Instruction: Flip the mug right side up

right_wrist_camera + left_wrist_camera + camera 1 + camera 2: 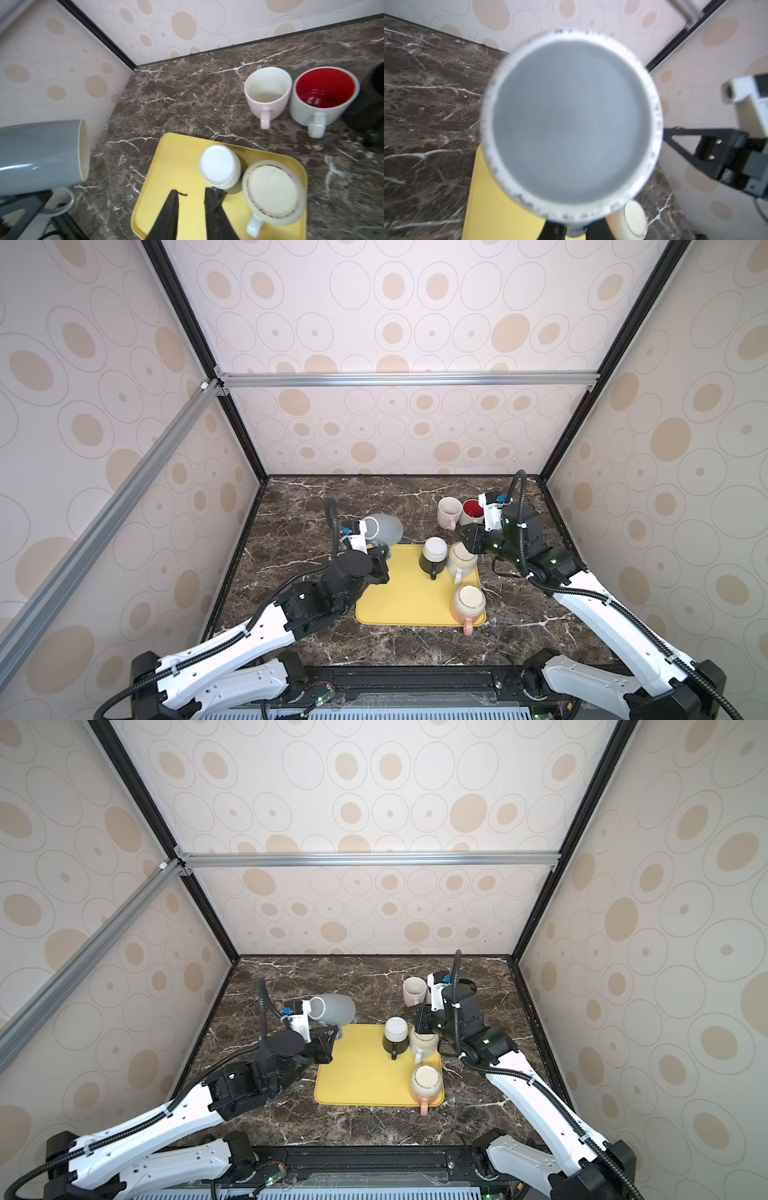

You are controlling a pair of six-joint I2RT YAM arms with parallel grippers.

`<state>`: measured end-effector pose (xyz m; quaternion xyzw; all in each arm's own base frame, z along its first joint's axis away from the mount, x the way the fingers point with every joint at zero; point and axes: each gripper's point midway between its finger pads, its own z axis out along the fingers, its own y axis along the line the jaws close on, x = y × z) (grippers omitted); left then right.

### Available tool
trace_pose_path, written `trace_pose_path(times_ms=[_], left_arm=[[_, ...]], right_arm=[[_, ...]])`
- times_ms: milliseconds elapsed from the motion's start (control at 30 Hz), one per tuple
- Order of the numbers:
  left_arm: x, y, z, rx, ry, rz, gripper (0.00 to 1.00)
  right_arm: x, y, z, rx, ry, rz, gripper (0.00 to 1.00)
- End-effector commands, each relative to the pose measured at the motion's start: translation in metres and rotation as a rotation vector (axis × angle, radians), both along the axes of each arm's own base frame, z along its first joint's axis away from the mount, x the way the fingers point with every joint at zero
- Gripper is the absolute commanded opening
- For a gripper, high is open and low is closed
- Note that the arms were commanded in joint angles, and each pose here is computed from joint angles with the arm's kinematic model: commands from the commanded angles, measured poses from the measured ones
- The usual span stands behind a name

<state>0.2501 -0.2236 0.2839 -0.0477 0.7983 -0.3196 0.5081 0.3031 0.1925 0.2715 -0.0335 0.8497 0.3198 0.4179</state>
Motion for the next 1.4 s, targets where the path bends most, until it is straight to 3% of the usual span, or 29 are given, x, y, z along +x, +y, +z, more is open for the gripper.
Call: trace_pose_path(times_ms=[0, 267, 533, 900, 1367], left_arm=[[0.001, -0.016, 0.088, -0.277, -0.243, -0.112, 0.00], [0.013, -0.030, 0.129, -0.475, -0.355, -0.207, 0.00], [0.039, -0.029, 0.147, -0.709, -0.398, -0.282, 0.00], [0.056, -0.041, 0.154, -0.848, -0.392, -0.384, 0.00], [0.055, -0.035, 0.156, -0.870, -0.409, -0.387, 0.00]], right_arm=[[-0.009, 0.034, 0.033, 0.227, -0.030, 0.138, 0.28], [-0.005, 0.073, 0.081, 0.531, -0.033, 0.321, 0.35], [0.005, 0.075, 0.114, 0.661, -0.066, 0.410, 0.42], [0.016, 0.089, 0.135, 0.736, -0.089, 0.502, 0.44], [0.018, 0.099, 0.124, 0.661, -0.043, 0.491, 0.41]])
